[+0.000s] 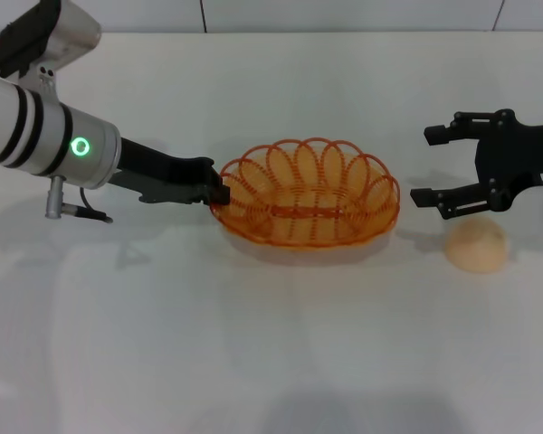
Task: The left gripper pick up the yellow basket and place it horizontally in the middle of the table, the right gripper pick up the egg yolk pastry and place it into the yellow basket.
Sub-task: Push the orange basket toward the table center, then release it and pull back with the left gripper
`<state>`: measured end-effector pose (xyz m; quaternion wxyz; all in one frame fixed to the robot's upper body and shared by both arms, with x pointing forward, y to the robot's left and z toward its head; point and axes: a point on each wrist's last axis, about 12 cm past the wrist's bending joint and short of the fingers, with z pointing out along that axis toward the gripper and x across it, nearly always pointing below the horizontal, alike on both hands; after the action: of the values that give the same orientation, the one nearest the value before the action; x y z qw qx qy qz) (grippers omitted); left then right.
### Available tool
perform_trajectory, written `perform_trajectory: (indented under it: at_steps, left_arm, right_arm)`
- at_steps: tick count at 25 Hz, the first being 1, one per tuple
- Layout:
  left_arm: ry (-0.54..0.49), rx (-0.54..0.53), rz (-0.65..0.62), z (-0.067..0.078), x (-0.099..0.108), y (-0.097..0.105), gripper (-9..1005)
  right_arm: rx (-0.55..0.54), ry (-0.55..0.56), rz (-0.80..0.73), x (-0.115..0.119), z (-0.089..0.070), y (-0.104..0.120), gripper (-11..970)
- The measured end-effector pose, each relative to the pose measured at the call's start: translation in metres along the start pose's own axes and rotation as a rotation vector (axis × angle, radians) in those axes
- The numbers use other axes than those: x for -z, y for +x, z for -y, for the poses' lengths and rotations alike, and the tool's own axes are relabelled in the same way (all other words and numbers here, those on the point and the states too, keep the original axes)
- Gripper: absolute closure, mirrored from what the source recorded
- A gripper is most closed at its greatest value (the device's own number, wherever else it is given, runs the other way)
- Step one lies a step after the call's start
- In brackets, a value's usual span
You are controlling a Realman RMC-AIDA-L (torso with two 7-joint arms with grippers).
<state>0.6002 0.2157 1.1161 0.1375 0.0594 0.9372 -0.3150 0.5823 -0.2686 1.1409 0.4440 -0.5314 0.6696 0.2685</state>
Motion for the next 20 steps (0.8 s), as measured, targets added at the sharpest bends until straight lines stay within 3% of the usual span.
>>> perform_trajectory:
  at_steps: [11,20]
  left_arm:
    - [0.015,0.016,-0.029,0.001,0.002,0.002,813]
    - [0.010,0.011,0.015,-0.008,0.029,-0.001,416]
  right_arm:
    - [0.003,0.005,0.002,0.000,0.001,0.000,201]
    - [-0.003,0.015,0.003,0.002,0.001,0.001,207]
